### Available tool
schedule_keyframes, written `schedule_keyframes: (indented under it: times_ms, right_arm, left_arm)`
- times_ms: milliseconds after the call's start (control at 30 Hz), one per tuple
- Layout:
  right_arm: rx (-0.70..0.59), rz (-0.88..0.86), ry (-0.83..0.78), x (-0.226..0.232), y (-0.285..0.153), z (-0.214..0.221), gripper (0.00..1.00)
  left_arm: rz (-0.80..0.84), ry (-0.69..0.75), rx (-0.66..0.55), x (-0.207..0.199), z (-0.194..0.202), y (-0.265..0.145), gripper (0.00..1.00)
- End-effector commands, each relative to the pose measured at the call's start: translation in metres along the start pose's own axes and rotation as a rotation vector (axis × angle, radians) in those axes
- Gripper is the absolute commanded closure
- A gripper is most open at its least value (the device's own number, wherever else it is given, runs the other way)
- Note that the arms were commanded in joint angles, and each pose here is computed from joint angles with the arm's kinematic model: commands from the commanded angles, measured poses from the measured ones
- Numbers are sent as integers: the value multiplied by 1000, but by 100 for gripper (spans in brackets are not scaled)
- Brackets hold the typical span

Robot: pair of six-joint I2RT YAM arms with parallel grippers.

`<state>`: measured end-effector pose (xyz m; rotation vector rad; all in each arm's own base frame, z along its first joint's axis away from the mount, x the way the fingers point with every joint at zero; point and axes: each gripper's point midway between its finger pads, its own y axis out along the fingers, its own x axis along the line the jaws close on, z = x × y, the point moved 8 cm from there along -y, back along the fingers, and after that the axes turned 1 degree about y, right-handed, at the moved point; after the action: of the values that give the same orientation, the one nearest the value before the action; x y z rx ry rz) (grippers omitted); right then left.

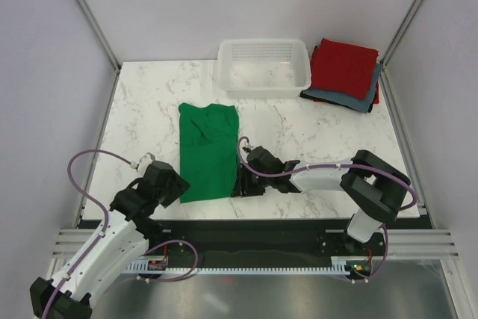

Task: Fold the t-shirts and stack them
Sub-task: Fold the tshirt

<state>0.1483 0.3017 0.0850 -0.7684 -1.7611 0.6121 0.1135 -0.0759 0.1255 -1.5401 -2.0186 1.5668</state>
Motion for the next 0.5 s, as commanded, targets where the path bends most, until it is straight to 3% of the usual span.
schedule_keyframes:
  times_ms: [0, 133, 267, 467]
  right_arm:
    - [-30, 112, 5, -17, 6, 2, 51]
    - [-58, 128, 13, -18, -2, 1, 51]
    - [-113, 152, 19, -20, -16, 0, 39]
    - [-109, 181, 23, -22, -8, -2, 38]
  left_arm:
    - [-14, -62, -67, -2, -6, 3, 40]
    - [-24, -54, -58, -1, -4, 5, 42]
    - [-19, -51, -58, -1, -3, 5, 43]
    - [-17, -44, -66, -1, -4, 6, 43]
